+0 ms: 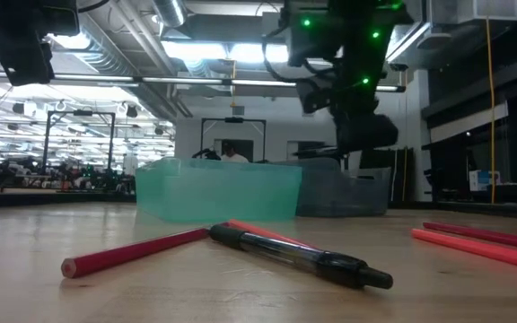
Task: Sort pens & pencils
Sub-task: Put the right black pen into the black bin
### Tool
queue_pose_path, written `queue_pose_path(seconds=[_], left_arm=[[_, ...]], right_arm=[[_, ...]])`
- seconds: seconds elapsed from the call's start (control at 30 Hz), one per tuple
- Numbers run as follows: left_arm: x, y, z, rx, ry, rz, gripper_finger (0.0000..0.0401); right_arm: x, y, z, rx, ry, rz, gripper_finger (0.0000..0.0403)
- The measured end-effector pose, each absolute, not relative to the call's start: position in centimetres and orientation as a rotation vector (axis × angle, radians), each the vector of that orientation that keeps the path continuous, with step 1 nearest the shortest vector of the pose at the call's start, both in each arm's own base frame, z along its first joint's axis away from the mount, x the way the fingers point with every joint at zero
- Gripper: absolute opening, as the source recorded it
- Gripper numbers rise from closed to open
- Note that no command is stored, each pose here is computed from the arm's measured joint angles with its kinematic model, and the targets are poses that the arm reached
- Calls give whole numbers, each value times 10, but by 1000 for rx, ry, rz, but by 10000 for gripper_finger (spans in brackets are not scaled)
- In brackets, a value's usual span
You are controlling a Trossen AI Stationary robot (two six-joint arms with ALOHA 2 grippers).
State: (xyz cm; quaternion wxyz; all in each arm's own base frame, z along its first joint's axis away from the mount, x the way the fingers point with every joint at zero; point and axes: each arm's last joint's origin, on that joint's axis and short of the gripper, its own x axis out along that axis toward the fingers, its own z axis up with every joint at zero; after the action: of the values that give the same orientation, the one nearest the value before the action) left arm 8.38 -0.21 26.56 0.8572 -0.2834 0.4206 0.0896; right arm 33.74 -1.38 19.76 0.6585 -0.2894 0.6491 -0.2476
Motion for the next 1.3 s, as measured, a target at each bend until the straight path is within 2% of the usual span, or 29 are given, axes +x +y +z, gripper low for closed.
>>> queue_pose_path(seconds=[0.23, 0.67, 1.3], left_arm=[[84, -2, 266, -595, 884, 189, 43], [84, -2, 266, -595, 884, 190, 43], [84, -2, 266, -594, 882, 190, 43]], right_arm=[[341, -25, 194, -665, 1467, -465, 37], [334, -34, 213, -559, 1437, -281, 37], [332, -55, 219, -476, 1398, -149, 37]])
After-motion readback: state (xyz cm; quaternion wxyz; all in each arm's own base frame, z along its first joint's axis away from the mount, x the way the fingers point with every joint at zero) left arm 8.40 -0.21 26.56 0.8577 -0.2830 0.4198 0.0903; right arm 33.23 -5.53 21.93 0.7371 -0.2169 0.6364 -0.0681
